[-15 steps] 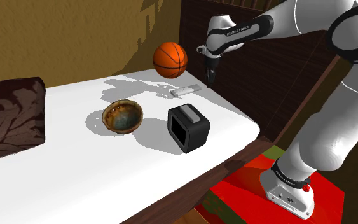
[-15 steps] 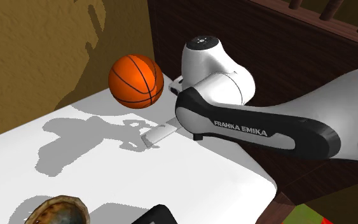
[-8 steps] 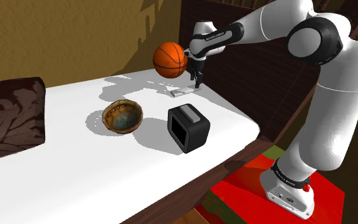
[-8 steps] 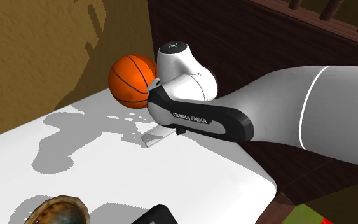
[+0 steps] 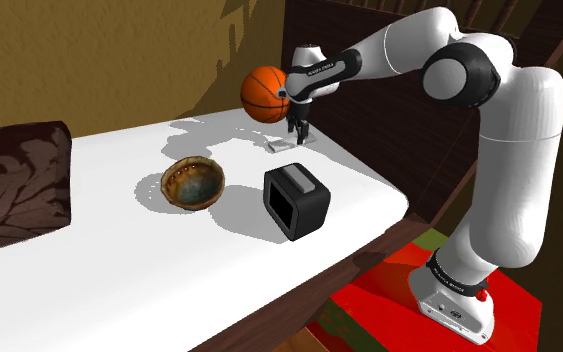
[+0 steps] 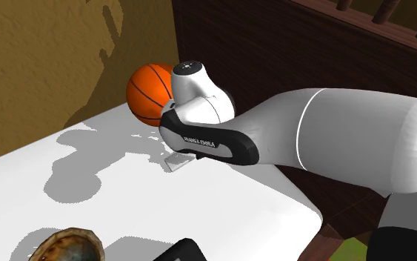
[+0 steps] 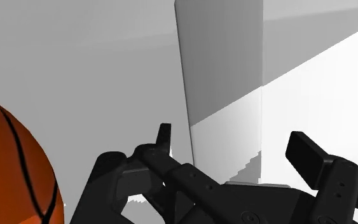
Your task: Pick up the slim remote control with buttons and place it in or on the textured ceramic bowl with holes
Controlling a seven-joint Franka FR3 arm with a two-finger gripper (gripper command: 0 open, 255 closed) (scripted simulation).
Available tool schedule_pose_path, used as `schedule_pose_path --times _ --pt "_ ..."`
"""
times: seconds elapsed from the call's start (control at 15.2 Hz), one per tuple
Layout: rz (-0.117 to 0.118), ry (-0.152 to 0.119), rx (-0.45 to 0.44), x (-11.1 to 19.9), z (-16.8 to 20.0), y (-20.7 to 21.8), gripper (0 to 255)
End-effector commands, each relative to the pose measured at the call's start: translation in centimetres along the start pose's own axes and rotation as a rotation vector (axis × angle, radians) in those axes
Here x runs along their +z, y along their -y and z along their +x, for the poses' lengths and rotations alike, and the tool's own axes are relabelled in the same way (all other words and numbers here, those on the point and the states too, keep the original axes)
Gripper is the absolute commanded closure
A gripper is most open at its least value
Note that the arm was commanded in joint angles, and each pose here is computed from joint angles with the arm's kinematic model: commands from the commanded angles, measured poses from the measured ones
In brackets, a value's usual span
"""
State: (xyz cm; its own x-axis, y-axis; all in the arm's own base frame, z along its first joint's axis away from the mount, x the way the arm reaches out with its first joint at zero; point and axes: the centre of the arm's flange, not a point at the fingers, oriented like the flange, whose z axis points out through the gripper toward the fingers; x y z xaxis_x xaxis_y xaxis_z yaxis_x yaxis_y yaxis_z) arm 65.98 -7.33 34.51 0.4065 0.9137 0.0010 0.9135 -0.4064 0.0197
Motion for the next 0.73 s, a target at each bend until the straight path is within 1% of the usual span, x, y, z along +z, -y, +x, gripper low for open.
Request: schedule_pose_path --times 0.0,0.07,0.59,0.66 --pt "0.000 0.000 -0.001 1.09 0.11 -0.05 0" --pt "0.000 0.000 -0.001 1.92 0.11 -0.05 0" --pt "0.000 0.000 -0.001 1.92 0.10 -0.05 0" --pt "0.000 0.000 -0.001 1.92 0.10 -0.05 255"
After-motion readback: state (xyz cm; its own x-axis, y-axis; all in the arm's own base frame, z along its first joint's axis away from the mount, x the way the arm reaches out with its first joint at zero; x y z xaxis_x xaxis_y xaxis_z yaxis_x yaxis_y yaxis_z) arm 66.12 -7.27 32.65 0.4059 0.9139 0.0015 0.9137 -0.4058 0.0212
